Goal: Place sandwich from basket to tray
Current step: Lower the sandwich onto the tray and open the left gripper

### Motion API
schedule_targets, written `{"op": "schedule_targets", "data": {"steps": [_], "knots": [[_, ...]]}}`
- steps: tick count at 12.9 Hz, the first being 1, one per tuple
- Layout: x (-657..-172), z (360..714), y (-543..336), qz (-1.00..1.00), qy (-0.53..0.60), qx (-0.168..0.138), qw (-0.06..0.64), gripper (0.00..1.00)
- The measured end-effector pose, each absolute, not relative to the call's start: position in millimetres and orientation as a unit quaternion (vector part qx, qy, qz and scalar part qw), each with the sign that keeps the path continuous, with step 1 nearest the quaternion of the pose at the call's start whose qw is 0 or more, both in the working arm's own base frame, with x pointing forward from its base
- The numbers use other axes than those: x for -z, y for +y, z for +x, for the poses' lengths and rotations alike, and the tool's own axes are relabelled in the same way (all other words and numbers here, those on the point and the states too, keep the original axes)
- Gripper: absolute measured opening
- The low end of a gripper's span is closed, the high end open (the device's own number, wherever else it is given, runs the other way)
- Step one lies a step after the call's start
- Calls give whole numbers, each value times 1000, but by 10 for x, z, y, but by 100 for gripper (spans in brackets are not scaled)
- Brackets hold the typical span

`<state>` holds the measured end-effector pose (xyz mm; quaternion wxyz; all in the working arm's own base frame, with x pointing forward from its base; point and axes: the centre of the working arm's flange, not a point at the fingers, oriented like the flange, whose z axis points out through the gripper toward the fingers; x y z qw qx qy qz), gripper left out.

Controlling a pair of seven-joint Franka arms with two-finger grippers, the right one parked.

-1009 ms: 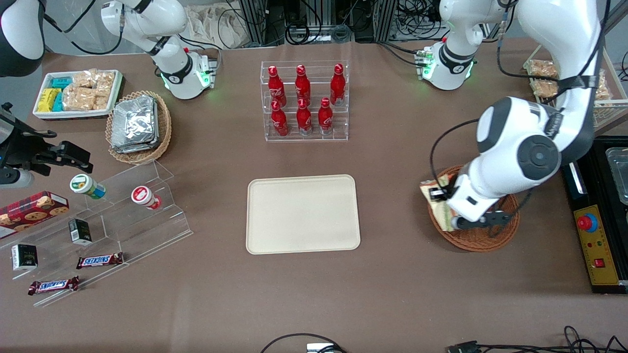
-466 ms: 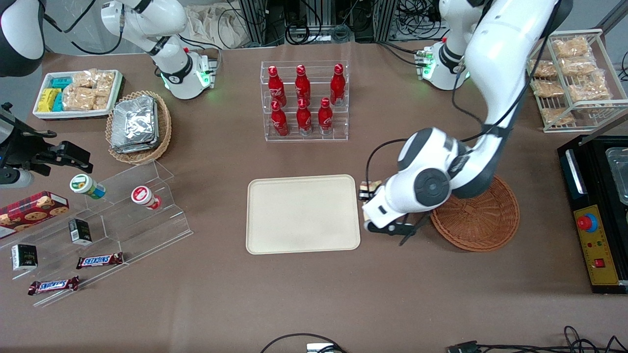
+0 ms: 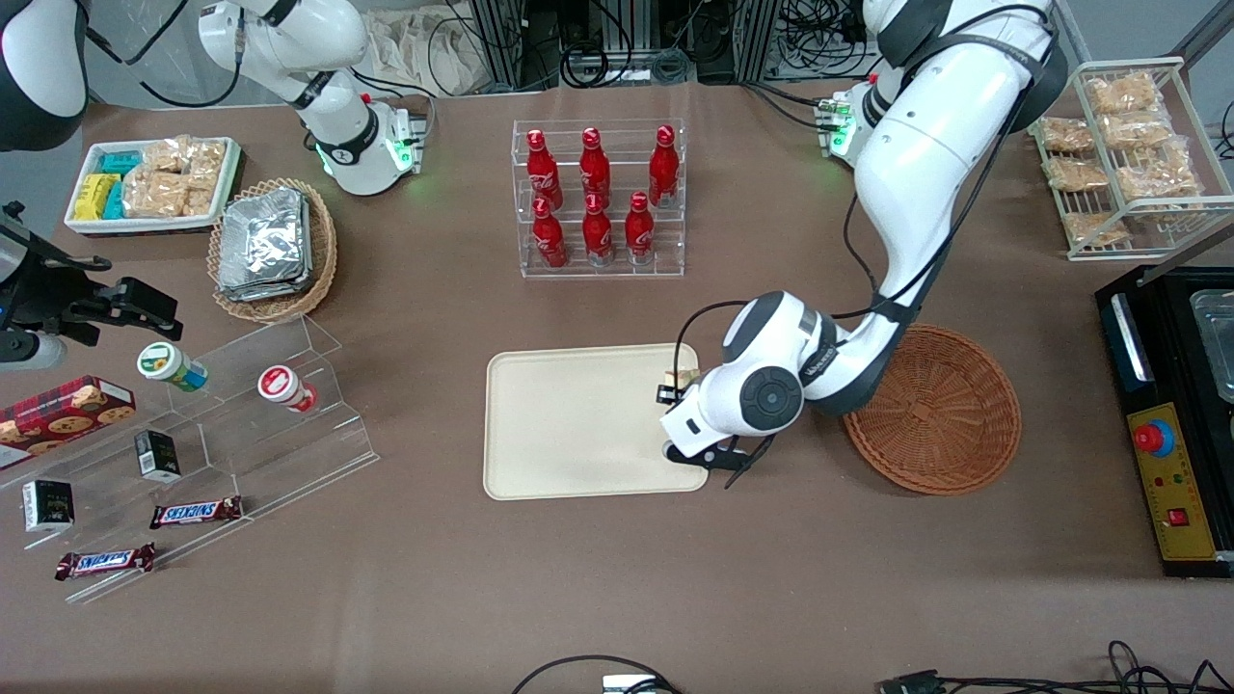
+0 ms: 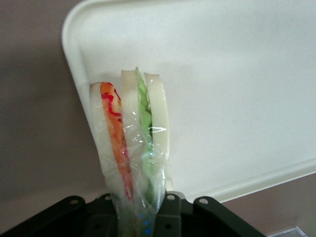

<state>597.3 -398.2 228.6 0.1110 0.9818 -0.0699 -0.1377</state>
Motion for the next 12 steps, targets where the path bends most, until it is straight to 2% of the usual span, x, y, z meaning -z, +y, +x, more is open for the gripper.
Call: {"op": "schedule_targets", "data": {"steps": [3, 5, 8, 10, 11, 12], "knots": [[-2157, 5933, -4025, 981, -74, 145, 109, 20], [-2177, 5964, -4008, 981, -73, 141, 109, 38], [-2305, 6058, -3985, 983, -69, 129, 115, 72], [-2555, 6204, -3864, 985, -60, 110, 120, 94], [-2766, 6283, -3746, 986, -54, 104, 120, 100], [-3010, 6340, -3607, 987, -50, 102, 115, 100]]}}
